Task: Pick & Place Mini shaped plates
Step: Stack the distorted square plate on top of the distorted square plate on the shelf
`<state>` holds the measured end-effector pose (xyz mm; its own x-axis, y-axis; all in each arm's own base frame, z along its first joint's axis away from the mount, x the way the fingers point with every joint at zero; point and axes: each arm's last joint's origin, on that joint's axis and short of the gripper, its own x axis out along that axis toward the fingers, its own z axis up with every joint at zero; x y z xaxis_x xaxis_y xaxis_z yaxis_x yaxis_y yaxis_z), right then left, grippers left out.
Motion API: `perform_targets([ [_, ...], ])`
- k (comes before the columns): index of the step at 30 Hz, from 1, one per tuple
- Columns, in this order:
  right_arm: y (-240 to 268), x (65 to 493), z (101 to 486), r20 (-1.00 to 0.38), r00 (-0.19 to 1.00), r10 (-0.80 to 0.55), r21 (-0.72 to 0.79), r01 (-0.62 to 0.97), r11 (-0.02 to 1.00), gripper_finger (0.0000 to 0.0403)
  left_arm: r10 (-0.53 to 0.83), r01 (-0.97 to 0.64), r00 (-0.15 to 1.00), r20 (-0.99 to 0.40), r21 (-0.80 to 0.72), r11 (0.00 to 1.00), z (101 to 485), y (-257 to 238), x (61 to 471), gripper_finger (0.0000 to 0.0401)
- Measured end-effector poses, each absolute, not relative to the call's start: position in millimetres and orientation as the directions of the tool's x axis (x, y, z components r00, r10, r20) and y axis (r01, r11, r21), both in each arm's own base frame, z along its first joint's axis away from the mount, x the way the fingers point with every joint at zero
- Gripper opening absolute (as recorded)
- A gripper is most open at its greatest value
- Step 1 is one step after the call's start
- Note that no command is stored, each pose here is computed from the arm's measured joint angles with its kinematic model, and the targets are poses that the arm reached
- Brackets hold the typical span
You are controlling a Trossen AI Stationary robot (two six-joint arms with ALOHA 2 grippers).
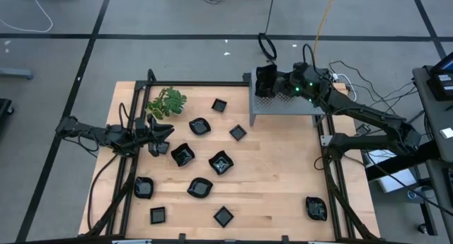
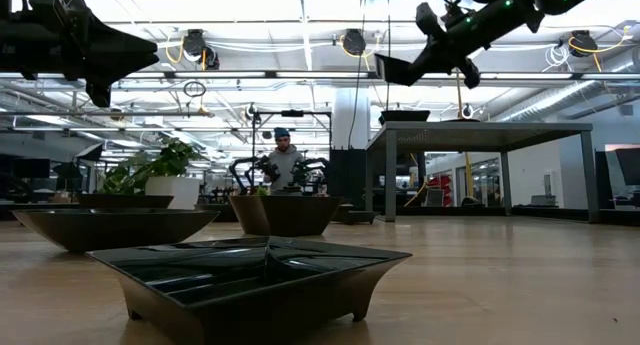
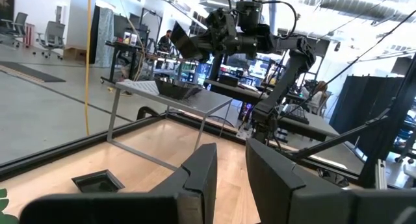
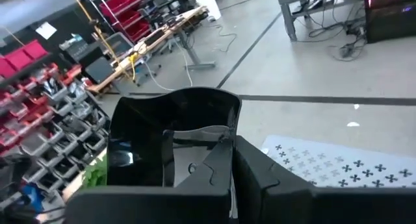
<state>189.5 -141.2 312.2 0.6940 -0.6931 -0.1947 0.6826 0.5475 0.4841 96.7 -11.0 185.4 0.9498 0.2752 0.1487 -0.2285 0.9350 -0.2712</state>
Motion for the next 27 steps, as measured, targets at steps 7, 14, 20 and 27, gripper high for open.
perform_targets([
  [7, -142, 187, 308, -0.231, 0.625, -0.745, 0.469, 0.743, 0.478, 0.0000, 0.275, -0.228, 0.950, 0.148, -0.271, 0.935, 185, -11, 97, 0.0086],
  [14, -141, 186, 299, -0.278, 0.603, -0.748, 0.541, 0.741, 0.396, 0.0000, 0.275, -0.228, 0.950, 0.148, -0.271, 0.935, 185, -11, 97, 0.0086],
  [20, -136, 188, 278, -0.289, 0.608, -0.740, 0.637, 0.699, 0.326, 0.0000, 0.275, -0.229, 0.950, 0.148, -0.271, 0.935, 185, -11, 97, 0.0086],
  [27, -131, 190, 267, -0.233, 0.578, -0.782, 0.651, 0.690, 0.316, 0.0000, 0.275, -0.229, 0.950, 0.148, -0.271, 0.935, 185, -11, 97, 0.0086],
])
